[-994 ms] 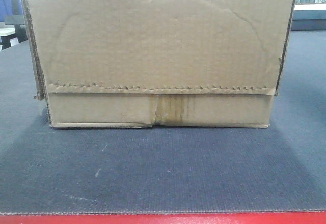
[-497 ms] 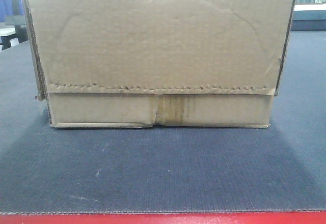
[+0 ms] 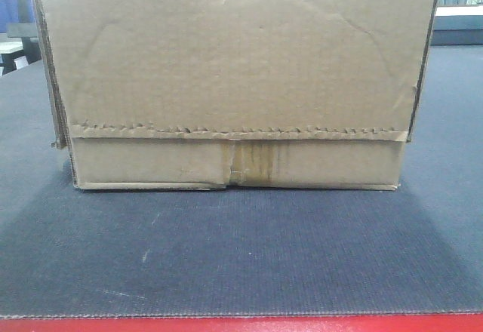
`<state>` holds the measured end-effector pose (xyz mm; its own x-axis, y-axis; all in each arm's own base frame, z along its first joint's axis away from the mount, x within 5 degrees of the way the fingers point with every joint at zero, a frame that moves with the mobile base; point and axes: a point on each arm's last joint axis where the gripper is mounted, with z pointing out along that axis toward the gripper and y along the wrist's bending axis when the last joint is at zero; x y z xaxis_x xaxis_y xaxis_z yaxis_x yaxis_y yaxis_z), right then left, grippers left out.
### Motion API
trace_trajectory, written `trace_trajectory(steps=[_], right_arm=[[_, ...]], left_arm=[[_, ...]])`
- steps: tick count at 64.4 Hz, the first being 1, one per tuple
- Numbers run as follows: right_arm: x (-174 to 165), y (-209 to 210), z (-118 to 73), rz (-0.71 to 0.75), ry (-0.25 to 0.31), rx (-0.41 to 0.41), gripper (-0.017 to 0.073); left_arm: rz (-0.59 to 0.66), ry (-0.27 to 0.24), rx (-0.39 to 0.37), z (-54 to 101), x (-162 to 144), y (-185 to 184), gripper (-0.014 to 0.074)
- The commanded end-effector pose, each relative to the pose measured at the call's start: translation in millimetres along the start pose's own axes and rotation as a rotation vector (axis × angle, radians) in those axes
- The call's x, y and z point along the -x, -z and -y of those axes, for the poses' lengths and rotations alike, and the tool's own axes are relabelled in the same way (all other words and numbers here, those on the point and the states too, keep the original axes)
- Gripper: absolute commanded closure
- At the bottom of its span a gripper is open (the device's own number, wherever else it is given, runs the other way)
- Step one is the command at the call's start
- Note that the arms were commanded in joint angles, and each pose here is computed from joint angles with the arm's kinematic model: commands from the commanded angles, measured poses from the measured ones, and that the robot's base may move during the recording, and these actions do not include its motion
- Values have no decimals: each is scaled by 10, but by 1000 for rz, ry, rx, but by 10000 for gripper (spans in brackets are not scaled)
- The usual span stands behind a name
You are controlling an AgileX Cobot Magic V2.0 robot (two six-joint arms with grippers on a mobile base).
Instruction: Grab carton from right shelf to conveyor
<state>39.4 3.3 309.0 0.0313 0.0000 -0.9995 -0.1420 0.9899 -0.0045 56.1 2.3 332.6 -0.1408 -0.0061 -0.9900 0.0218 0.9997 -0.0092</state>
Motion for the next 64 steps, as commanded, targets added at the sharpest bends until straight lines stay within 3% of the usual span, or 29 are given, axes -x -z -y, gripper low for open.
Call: trace_trajectory(steps=[1, 33, 40, 44, 49, 64], right_arm=[[24, 11, 2, 34, 13, -6, 617], [24, 11, 2, 34, 13, -6, 617], [24, 11, 2, 34, 13, -6, 617], [24, 11, 2, 34, 13, -6, 617], [24, 11, 2, 34, 13, -6, 617], [24, 11, 2, 34, 13, -6, 617]], left_arm=[[20, 3, 0, 1, 11, 6, 580], [22, 3, 0, 1, 9, 8, 580], [47, -23, 8, -10, 16, 49, 580], [59, -70, -2, 1, -13, 82, 580], [59, -92, 2, 9, -98, 101, 580], [166, -42, 73, -8, -568, 59, 580]])
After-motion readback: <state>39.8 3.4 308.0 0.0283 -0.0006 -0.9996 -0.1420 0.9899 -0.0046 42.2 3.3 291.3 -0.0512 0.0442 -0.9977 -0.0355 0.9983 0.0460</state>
